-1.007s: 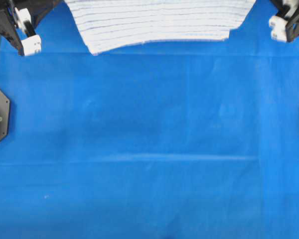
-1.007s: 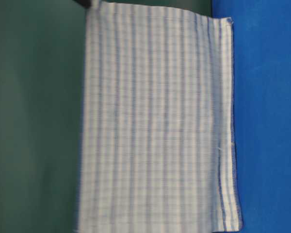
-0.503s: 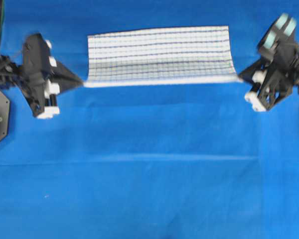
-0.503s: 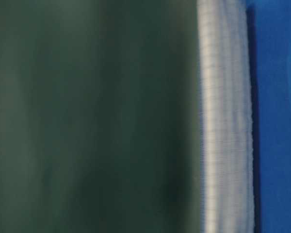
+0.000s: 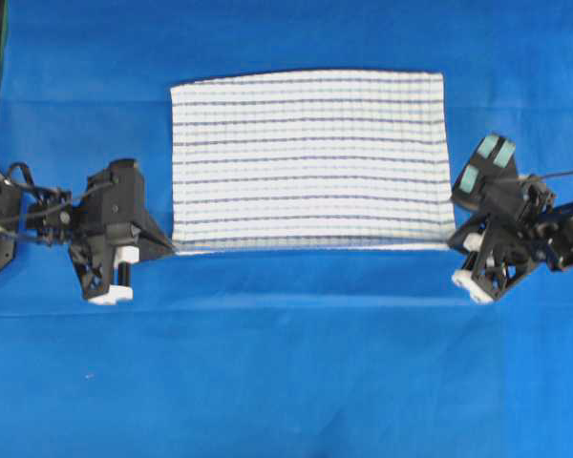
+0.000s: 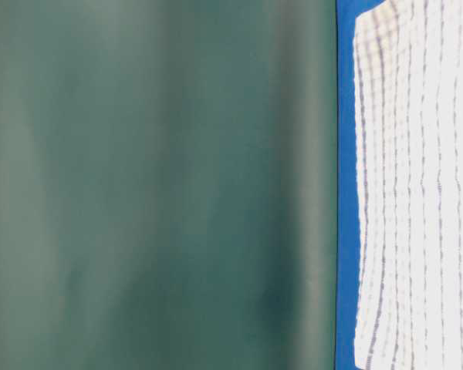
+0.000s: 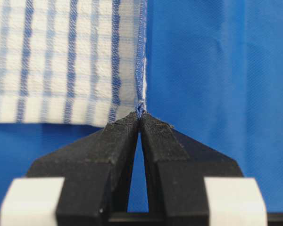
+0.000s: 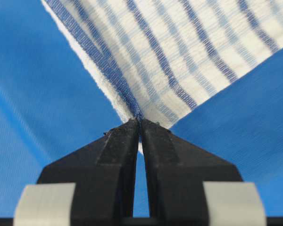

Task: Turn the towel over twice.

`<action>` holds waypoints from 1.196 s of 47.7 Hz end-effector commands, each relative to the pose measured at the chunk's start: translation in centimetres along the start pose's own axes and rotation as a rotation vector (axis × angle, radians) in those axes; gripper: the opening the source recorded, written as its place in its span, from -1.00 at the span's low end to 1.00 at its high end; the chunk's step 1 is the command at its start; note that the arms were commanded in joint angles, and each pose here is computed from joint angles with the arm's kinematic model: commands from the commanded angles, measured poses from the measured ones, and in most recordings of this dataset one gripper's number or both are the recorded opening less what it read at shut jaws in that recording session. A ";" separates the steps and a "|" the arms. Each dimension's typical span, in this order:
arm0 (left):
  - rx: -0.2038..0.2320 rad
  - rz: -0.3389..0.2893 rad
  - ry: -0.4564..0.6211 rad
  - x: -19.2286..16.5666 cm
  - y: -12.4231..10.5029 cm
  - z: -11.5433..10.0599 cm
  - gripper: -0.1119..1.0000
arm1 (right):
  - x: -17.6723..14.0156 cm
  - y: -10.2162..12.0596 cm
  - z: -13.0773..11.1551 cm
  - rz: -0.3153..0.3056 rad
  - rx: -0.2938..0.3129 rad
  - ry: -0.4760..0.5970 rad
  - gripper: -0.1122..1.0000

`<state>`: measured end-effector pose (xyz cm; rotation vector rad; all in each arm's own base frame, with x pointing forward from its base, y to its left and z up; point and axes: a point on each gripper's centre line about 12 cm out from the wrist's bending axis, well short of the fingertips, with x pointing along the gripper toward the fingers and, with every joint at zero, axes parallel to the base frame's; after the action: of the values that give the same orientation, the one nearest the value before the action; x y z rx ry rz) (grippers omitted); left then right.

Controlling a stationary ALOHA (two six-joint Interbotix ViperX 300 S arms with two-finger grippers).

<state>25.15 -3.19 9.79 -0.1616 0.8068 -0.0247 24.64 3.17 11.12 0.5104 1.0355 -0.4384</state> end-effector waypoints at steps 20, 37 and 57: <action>0.026 -0.119 0.014 1.1 -4.8 0.1 -0.74 | 0.7 5.6 -2.1 0.044 -0.061 0.043 -0.71; 0.030 -0.127 0.005 1.5 -5.2 0.7 -0.74 | 0.7 5.9 -2.1 0.028 -0.094 0.034 -0.71; 0.036 -0.119 -0.026 0.2 -4.9 2.5 0.21 | -1.4 6.6 -0.4 0.062 -0.124 -0.040 -0.22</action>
<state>26.57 -7.78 10.47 -0.1691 0.8159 -0.1461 26.94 8.58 11.45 0.4099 1.0521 -0.3510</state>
